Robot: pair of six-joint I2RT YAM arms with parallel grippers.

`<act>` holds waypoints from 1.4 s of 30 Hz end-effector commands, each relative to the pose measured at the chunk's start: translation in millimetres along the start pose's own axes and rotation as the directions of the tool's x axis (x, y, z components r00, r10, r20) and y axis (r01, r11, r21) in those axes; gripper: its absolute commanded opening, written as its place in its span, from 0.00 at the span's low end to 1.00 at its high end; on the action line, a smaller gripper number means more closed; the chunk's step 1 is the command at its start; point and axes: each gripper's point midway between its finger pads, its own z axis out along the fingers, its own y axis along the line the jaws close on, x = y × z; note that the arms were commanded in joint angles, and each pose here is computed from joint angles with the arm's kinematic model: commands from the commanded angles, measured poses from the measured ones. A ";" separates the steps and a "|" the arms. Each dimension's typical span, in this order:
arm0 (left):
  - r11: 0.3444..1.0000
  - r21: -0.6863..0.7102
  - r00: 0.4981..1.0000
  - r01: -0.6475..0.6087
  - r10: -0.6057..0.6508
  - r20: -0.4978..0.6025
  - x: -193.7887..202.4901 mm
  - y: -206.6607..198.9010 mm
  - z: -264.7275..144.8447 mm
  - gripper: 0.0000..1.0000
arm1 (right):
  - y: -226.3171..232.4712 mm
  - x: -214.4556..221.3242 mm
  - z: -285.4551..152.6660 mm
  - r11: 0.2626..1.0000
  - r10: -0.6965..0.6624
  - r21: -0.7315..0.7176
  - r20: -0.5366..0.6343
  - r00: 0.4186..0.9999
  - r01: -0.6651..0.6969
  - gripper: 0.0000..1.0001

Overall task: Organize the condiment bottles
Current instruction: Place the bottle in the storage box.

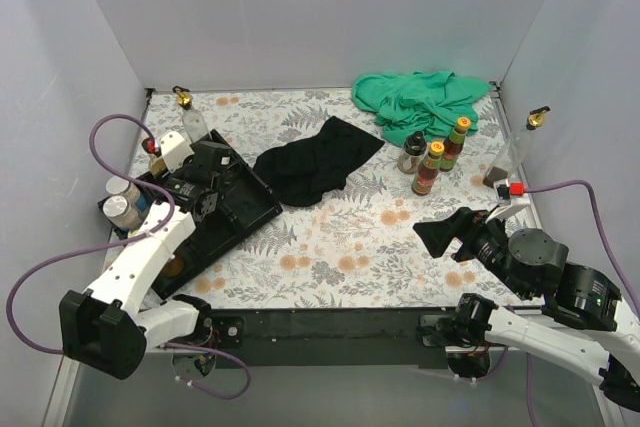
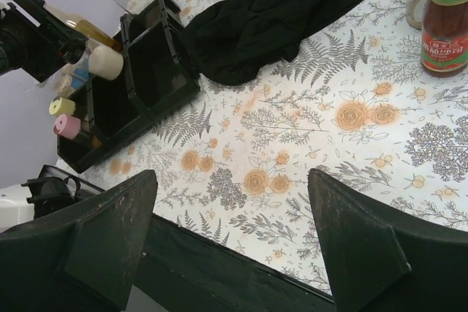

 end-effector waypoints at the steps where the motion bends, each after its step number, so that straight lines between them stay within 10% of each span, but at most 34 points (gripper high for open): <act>1: 0.998 -0.036 0.996 0.053 -0.050 0.068 -6.8 -1.0 11.9 0.00 | 7.5 -13.6 -6.0 0.999 0.021 -0.027 0.031 0.999 -0.021 0.92; 20: 0.984 -0.178 0.998 0.001 0.009 0.057 -21.0 25.3 1.7 0.00 | 0.9 -15.9 -3.2 0.999 -0.030 0.022 0.031 0.999 0.029 0.92; 42: 0.998 0.026 0.998 0.056 -0.057 0.024 32.0 3.9 23.4 0.00 | 4.1 -18.3 -5.0 1.000 -0.027 0.008 0.031 0.999 0.027 0.92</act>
